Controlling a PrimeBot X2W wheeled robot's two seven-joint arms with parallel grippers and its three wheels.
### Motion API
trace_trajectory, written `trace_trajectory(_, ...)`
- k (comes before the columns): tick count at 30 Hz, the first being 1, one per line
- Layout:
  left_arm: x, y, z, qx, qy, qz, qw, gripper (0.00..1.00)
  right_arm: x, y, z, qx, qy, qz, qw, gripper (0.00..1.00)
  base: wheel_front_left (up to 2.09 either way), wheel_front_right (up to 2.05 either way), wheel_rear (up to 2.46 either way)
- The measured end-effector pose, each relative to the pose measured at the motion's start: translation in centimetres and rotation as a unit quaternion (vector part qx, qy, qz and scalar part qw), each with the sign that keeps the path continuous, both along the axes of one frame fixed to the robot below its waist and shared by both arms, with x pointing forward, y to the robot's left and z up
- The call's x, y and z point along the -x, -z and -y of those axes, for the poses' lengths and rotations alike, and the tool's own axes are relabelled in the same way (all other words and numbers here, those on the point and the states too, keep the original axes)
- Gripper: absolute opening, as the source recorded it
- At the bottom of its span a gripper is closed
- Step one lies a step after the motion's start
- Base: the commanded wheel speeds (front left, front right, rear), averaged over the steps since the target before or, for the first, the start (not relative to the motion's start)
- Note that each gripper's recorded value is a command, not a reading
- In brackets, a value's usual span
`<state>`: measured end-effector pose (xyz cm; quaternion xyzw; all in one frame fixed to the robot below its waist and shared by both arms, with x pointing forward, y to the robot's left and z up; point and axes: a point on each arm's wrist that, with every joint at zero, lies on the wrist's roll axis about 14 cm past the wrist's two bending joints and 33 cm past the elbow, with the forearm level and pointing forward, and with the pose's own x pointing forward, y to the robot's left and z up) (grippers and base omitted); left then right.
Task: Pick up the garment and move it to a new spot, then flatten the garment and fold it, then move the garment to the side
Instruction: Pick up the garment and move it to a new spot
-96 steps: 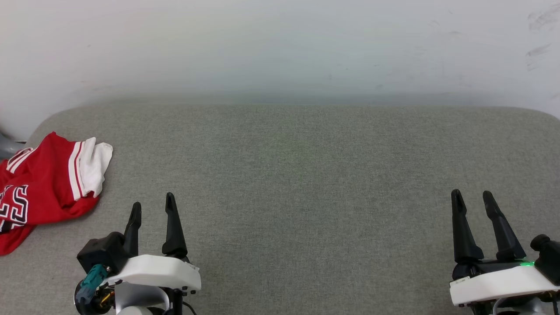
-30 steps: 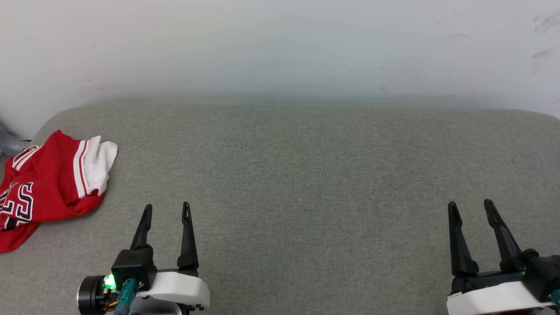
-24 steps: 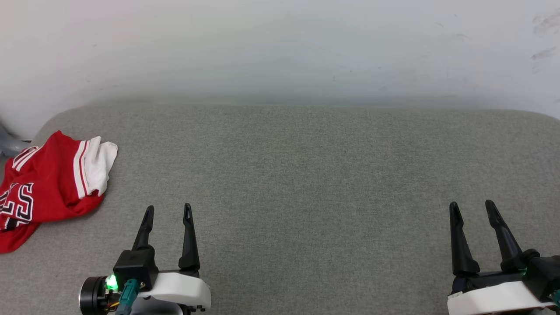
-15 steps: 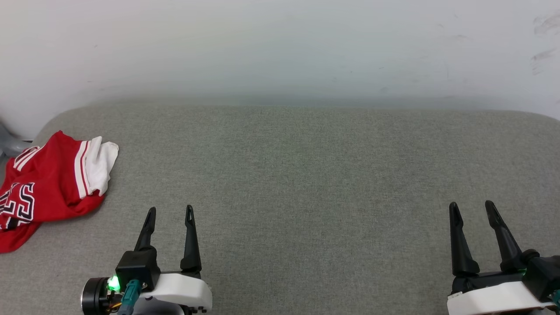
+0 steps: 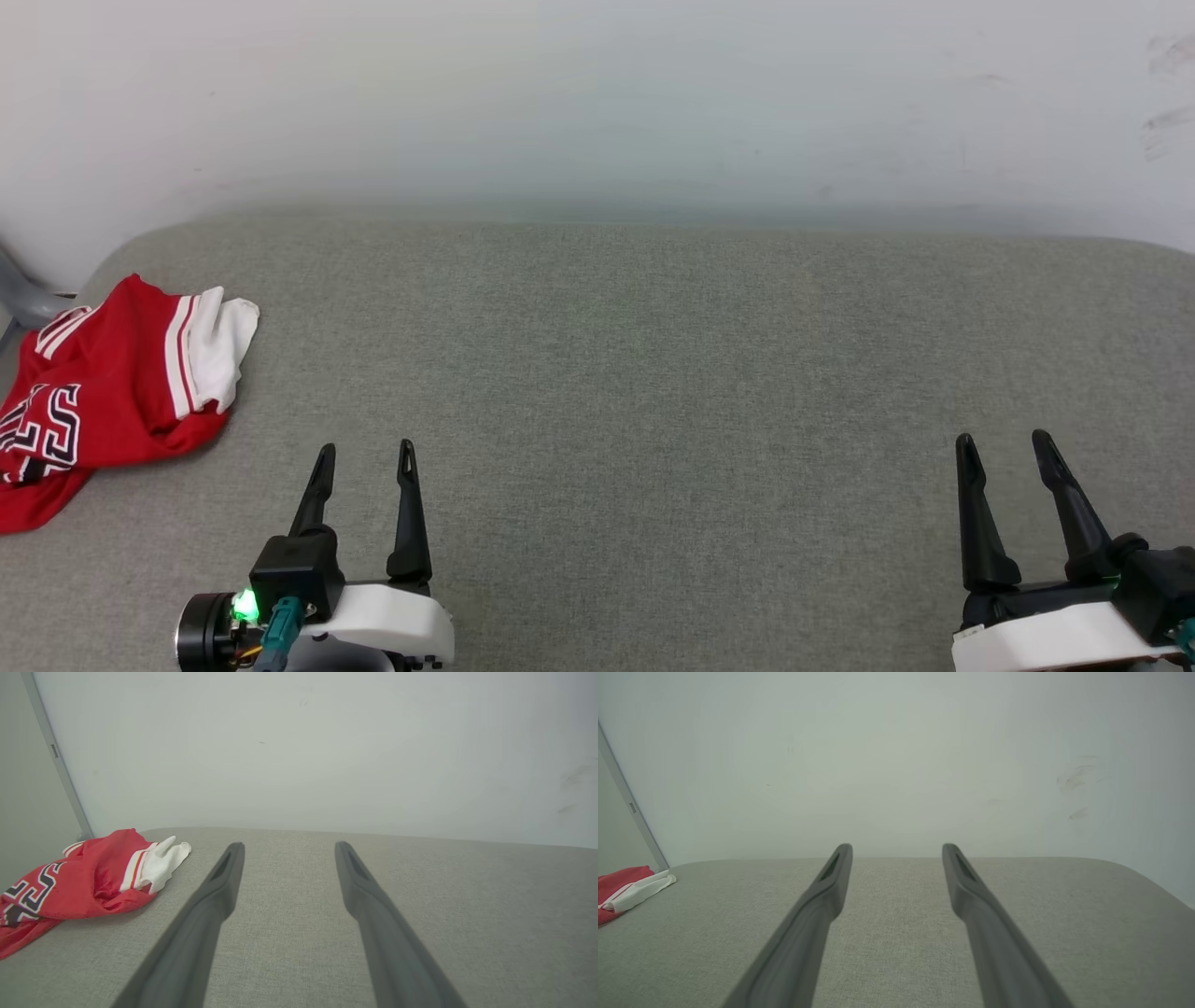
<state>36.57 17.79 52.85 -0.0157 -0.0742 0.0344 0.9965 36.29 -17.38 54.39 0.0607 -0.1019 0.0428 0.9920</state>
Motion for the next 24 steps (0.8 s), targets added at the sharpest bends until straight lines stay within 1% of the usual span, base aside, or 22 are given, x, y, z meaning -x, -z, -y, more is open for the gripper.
trace_trajectory(11,0.9,0.4,-2.1,-0.005,-0.035,-0.007,0.999,1.00,-1.1,0.3,-2.0,0.004,-0.031,-0.005,1.000,1.00,0.00,0.00,0.00)
trace_trajectory(24,3.3,0.6,-6.4,-0.009,-0.108,-0.012,0.994,1.00,-3.0,0.7,-7.1,0.008,-0.104,-0.007,0.994,1.00,0.00,0.00,0.00)
